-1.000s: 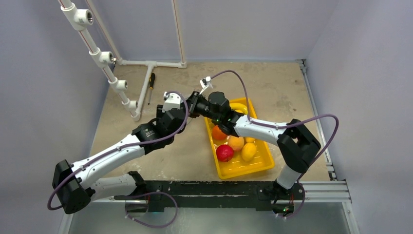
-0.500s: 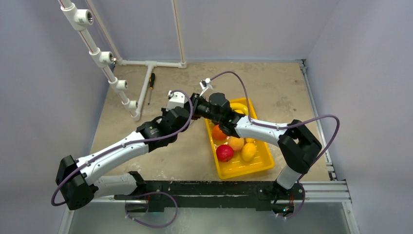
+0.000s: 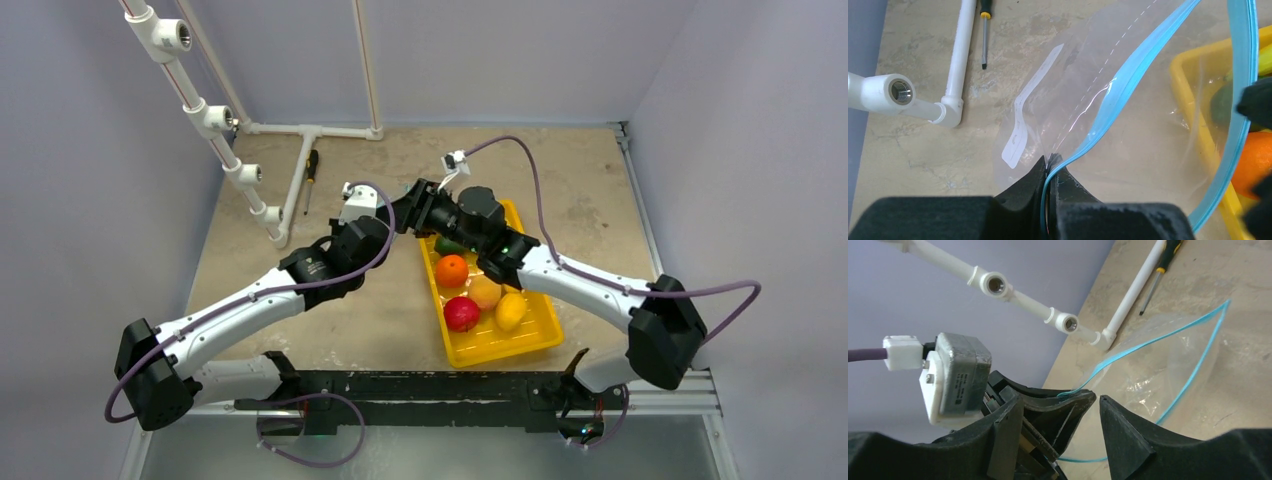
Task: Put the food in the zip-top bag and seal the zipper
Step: Open the zipper of the food storage bag.
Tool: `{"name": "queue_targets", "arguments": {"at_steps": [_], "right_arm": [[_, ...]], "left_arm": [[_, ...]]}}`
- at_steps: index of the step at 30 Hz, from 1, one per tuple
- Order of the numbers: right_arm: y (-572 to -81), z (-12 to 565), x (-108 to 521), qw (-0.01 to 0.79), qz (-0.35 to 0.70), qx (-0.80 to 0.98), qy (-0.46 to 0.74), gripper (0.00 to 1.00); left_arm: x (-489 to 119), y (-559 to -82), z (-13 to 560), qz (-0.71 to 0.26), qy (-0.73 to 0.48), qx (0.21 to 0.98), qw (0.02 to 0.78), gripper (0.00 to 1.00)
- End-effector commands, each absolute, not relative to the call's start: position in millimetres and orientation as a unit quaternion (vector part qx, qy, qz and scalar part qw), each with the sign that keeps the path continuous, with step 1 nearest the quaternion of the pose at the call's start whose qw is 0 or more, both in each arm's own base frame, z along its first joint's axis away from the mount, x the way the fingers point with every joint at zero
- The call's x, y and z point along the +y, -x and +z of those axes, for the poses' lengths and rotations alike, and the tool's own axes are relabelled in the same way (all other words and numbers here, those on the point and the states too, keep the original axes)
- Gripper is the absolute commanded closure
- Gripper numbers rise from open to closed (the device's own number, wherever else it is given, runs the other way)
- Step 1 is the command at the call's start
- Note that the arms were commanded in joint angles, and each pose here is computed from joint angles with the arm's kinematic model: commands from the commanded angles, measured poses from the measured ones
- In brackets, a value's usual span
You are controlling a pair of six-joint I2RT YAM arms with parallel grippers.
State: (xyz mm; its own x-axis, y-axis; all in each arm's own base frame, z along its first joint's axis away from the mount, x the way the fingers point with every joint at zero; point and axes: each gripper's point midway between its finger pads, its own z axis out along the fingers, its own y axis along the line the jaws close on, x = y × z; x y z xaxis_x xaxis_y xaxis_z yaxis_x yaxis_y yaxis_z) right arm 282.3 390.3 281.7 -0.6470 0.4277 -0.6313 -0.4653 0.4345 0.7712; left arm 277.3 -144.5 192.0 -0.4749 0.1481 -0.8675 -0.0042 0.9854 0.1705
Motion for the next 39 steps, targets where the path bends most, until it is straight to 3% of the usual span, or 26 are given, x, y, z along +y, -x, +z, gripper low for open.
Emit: {"name": "queue_targets", "arguments": {"at_steps": [1,11,22,24,30,32,35,39], "right_arm": [[-286,284,366,0.45,0.495,0.743,-0.004,0.37],[-283,247,351,0.431,0.462,0.774,-0.031,0.3],[-297,221,380,0.398,0.456,0.796,-0.022,0.28],[-298,217,384,0.393,0.457,0.797,-0.018,0.37],[-298,218,382,0.4,0.458,0.794,-0.018,0.88],[-300,220,380,0.409,0.453,0.792,-0.02,1.0],[-303,226,376,0.427,0.446,0.787,-0.013,1.0],[-302,226,369,0.434,0.435,0.788,-0.017,1.0]], "left_arm": [[-149,-285,210,0.062,-0.017,0.845,0.532,1.0],[-157,-285,205,0.042,-0.015,0.848,0.528,1.0],[-159,-280,204,0.021,-0.015,0.851,0.525,1.0],[-160,-280,204,0.019,-0.017,0.851,0.524,1.0],[-158,-281,206,0.026,-0.019,0.85,0.526,1.0],[-158,-282,207,0.031,-0.022,0.849,0.527,1.0],[-159,-286,209,0.043,-0.023,0.849,0.526,0.94],[-160,-290,213,0.052,-0.024,0.848,0.526,0.8]]}}
